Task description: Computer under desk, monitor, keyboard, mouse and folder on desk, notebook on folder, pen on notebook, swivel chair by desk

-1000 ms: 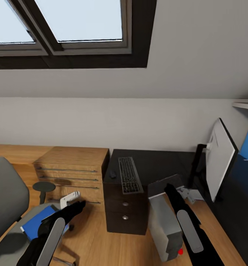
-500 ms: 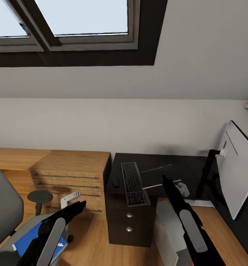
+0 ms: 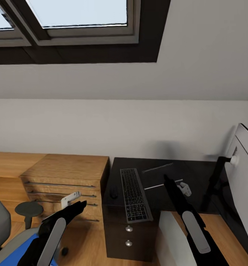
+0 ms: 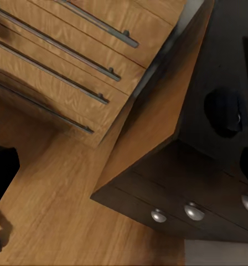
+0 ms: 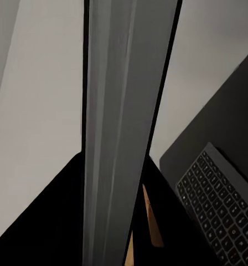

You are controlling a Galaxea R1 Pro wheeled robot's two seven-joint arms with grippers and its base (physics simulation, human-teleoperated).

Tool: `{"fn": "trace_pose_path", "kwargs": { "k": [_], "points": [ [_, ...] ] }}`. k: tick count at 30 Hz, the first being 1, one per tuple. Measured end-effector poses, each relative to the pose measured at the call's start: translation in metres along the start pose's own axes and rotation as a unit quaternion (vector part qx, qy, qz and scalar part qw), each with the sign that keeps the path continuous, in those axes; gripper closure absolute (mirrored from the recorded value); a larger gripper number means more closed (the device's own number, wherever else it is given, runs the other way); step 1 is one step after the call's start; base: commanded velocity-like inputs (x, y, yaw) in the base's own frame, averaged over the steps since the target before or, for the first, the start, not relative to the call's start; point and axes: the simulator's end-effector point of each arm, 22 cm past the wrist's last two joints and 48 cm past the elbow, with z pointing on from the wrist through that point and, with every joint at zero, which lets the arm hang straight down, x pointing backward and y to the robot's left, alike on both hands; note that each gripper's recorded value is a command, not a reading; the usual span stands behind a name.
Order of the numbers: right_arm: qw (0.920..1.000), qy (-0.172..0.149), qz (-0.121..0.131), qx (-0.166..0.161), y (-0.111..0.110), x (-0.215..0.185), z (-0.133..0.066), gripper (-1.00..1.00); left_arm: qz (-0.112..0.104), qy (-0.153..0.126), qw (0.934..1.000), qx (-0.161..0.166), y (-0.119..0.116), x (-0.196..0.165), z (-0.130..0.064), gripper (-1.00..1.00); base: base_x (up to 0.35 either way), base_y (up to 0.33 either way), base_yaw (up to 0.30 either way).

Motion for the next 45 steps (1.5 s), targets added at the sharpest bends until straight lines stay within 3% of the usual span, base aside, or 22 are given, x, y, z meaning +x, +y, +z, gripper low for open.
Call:
{"fn": "trace_pose_path", "kwargs": {
  "k": [12, 24, 35, 40, 45],
  "points": [
    [0.9997, 0.0, -0.005, 0.026, -0.025, 0.001, -0.003, 1.0, -0.002, -0.026, 0.9995, 0.016, -0.01, -0.02, -0.009, -1.0, 0.016, -0.005, 0.0],
    [0.9945, -0.044, 0.0, 0.095, -0.085, -0.006, -0.01, 1.0, -0.002, -0.027, 0.9995, 0.015, -0.005, -0.01, 0.002, -1.0, 0.0, 0.0, 0.0],
    [0.9932, -0.053, 0.006, 0.104, -0.106, -0.001, -0.011, 1.0, -0.002, -0.028, 0.9995, 0.014, 0.001, 0.001, 0.012, -1.0, 0.0, 0.0, 0.0],
    [0.991, -0.065, 0.044, 0.109, -0.119, -0.005, -0.013, 1.0, -0.002, -0.028, 0.9995, 0.014, 0.003, 0.007, 0.017, -1.0, 0.0, 0.0, 0.0],
    [0.9835, -0.075, 0.12, 0.112, -0.131, -0.006, -0.015, 1.0, -0.002, -0.027, 0.9995, 0.015, 0.005, 0.013, 0.022, -1.0, -0.001, 0.0, 0.0]
  ]
}}
